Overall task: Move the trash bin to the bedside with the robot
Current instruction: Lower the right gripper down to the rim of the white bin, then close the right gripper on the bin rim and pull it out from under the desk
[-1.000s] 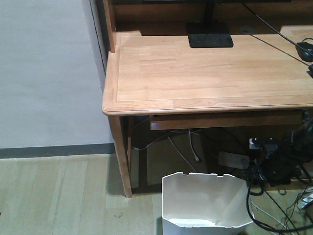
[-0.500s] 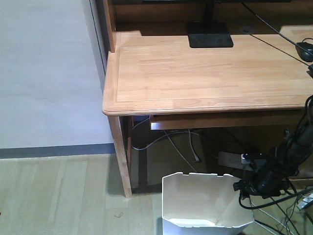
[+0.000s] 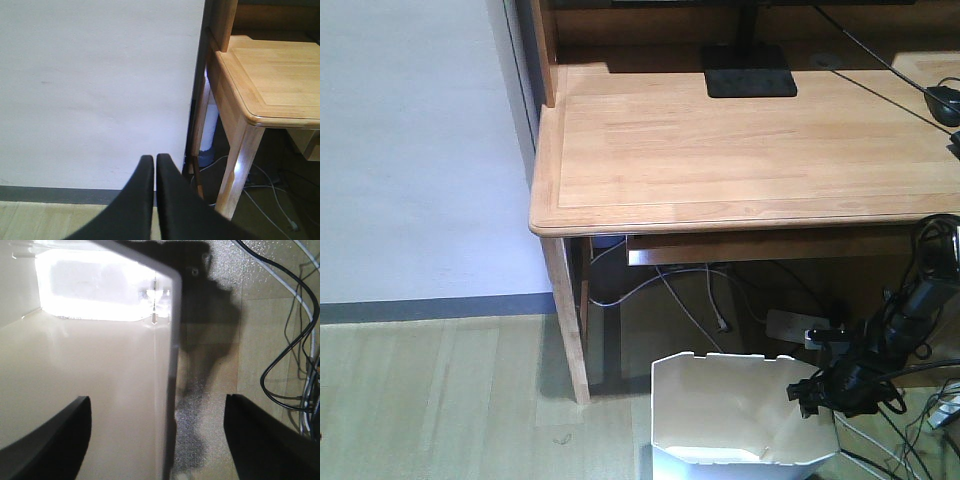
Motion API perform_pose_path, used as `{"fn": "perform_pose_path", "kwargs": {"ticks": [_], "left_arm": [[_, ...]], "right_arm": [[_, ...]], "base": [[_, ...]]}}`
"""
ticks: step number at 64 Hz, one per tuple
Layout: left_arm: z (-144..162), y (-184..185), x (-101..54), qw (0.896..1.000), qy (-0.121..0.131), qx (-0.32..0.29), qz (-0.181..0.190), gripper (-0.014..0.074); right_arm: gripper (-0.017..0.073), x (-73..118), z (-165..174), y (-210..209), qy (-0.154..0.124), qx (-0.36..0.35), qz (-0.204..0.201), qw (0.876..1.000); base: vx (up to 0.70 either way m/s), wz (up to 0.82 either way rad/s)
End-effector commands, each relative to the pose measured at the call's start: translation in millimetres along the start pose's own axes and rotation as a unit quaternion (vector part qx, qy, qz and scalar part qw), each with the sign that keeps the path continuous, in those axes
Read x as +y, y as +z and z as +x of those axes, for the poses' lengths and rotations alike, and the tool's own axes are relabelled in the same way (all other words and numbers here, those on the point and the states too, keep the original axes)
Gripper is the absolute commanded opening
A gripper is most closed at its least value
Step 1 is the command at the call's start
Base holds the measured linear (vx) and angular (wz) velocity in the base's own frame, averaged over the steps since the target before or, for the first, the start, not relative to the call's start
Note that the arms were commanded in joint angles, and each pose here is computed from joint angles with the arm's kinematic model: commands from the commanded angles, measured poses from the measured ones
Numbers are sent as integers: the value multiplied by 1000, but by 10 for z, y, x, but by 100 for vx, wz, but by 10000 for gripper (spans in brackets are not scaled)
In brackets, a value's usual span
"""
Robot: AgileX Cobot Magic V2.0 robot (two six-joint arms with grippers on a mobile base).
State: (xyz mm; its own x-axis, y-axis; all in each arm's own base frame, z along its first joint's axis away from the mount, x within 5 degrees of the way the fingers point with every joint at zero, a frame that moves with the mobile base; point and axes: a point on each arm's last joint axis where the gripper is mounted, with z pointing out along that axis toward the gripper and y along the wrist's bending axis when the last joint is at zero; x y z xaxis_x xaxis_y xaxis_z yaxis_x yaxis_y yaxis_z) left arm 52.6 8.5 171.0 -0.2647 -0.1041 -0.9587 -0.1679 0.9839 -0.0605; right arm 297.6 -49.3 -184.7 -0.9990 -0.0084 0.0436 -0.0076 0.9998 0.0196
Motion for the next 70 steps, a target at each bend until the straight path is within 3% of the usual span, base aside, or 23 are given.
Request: {"fn": "perform_pose_path", "kwargs": {"ticks": [1,11,18,24,32,53,62,70], "left_arm": [[-54,-8,-8,999,-3,-38,6,-6],[-54,-8,-8,999,-3,-38,6,-6],[-54,-8,-8,999,-3,-38,6,-6],[-54,-8,-8,999,-3,-38,6,-6],[-54,-8,-8,999,-3,-38,6,-6],[-54,-8,-8,999,-3,-38,6,-6],[-54,-8,-8,999,-3,-38,6,-6],[-54,-8,-8,999,-3,-38,6,-6]], "right_arm": [[536,-54,-168,-70,3,-17,0,1000],[515,-53,-217,84,4,-4,-9,1000],[447,-50,-266,167,8,8,-19,1000],[293,-41,-289,194,17,18,-28,999],[-16,-40,-326,147,24,13,-31,999],[-4,-54,-359,-268,17,-48,-13,999],[-3,-11,-343,-450,-43,-44,-33,998],[-3,78,-400,-623,-62,-43,-94,993]], "base": [[0,0],[0,0],[0,0],[0,0],[0,0],[0,0],[0,0],[0,0]]}}
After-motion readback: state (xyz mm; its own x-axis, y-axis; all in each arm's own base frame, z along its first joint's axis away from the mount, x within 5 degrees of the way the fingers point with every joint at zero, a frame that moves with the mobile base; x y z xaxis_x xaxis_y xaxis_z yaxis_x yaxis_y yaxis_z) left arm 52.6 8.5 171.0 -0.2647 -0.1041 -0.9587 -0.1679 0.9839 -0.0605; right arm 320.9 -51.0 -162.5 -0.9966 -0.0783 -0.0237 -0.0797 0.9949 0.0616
